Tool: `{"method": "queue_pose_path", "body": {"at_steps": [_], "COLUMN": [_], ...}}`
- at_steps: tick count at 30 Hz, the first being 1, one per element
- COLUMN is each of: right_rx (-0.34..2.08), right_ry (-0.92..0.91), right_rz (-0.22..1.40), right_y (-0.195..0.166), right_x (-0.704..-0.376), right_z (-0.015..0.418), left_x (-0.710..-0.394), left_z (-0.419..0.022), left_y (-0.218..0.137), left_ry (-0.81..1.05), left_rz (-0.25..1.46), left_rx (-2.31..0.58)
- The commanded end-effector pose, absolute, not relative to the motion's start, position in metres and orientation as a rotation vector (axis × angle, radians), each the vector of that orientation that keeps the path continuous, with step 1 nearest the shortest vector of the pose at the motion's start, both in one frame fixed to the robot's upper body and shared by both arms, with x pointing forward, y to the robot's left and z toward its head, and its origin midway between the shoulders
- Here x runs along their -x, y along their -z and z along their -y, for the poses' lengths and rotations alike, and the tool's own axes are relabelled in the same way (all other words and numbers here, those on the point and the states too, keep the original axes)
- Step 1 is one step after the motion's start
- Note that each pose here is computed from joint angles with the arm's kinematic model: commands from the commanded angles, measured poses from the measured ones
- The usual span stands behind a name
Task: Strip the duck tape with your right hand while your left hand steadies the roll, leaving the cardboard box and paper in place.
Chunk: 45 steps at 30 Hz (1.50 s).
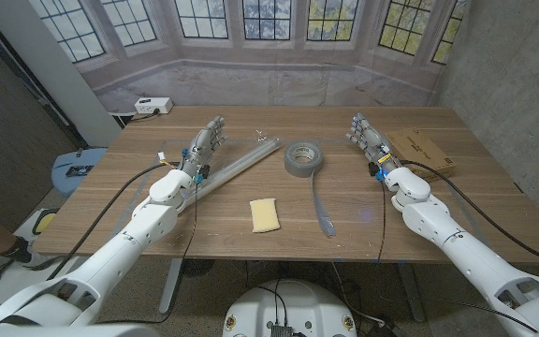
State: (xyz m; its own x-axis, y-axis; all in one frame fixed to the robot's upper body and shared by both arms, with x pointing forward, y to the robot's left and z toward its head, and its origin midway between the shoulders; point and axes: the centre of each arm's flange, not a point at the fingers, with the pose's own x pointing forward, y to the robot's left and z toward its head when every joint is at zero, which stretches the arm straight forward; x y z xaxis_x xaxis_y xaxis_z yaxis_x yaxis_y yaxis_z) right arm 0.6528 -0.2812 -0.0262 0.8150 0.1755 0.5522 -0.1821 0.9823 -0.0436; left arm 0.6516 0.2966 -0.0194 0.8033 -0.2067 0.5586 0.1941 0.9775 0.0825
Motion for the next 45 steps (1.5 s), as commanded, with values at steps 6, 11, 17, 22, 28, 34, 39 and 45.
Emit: {"method": "queue_pose_path", "body": {"at_steps": [6,11,17,22,28,34,39,45], "right_rx": [0.029,0.033,0.036,0.038,0.039,0.041,0.037,0.03], "right_ry": [-0.143,-0.137,-0.135,-0.135,-0.137,-0.145,-0.143,-0.144], "right_rz": [0.592,0.595,0.59,0.595,0.602,0.604,0.607,0.609], "right_y": [0.031,0.033,0.035,0.035,0.033,0.032,0.032,0.035], "right_x": [-0.635,-0.632,-0.632,-0.632,-0.633,-0.635,-0.636,-0.636], "right_z": [0.279,0.283,0.284,0.284,0.283,0.282,0.281,0.28], "left_x": [-0.652,-0.652,-0.653,-0.65,-0.643,-0.637,-0.636,-0.632], "left_z": [-0.297,-0.288,-0.277,-0.27,-0.263,-0.258,-0.256,-0.249], "left_y": [-0.003,-0.012,-0.023,-0.034,-0.044,-0.052,-0.058,-0.068], "left_ry": [0.267,0.292,0.339,0.369,0.397,0.432,0.453,0.493], "left_rz": [0.598,0.604,0.603,0.617,0.642,0.67,0.685,0.698], "left_rx": [-0.197,-0.264,-0.347,-0.42,-0.498,-0.539,-0.569,-0.659]}}
